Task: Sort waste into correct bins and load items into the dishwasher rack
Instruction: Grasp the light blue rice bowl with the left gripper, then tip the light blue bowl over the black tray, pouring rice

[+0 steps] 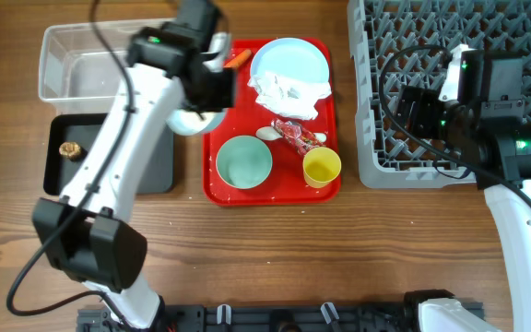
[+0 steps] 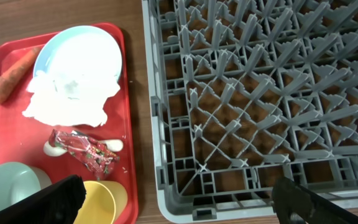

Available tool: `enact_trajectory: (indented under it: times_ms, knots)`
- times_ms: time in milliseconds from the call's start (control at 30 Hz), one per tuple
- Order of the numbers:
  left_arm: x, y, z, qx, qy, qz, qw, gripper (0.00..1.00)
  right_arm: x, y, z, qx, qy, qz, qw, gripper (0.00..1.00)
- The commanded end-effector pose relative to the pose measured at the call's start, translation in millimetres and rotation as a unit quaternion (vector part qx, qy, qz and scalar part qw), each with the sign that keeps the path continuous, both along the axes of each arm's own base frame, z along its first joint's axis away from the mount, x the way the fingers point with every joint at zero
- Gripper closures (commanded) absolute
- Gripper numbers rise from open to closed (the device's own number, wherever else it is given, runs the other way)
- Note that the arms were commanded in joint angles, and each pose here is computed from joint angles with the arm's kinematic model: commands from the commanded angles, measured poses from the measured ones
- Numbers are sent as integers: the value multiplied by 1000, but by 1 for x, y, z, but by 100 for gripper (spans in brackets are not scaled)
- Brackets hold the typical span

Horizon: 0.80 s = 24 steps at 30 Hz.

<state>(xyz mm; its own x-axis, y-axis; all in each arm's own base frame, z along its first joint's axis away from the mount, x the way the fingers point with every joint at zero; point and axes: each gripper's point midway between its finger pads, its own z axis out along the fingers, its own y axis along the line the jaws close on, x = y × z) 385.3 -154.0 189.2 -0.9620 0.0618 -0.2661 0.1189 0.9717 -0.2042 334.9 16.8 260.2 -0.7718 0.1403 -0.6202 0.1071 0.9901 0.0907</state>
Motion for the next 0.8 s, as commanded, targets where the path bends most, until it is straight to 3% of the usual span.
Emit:
enact_trajectory:
  times_ms: [0, 67, 133, 267, 367, 433, 533, 633, 767]
  knots:
    - [-9, 61, -10, -28, 70, 103, 992, 96, 4, 1, 6, 1, -8, 7, 1000, 0]
    - [-13, 82, -19, -57, 93, 111, 988, 96, 4, 1, 6, 1, -8, 7, 1000, 0]
    - [-20, 102, -32, -135, 112, 100, 979, 96, 4, 1, 6, 1, -8, 7, 1000, 0]
    - [-23, 125, -42, -260, 80, 73, 959, 96, 4, 1, 6, 1, -8, 7, 1000, 1]
    - [-29, 158, -44, -303, 51, 90, 947, 96, 1, 1, 4, 1, -1, 7, 1000, 0]
    - [-33, 190, -35, -364, -1, 113, 925, 96, 1, 1, 3, 1, 0, 7, 1000, 0]
    - [-39, 223, -37, -393, -19, 168, 904, 96, -3, 1, 1, 0, 9, 8, 1000, 0]
    - [-39, 245, -26, -467, -76, 191, 860, 96, -5, 1, -1, 0, 15, 7, 1000, 0]
    - [-33, 249, -43, -513, -81, 204, 830, 96, -5, 1, -1, 0, 16, 7, 1000, 1]
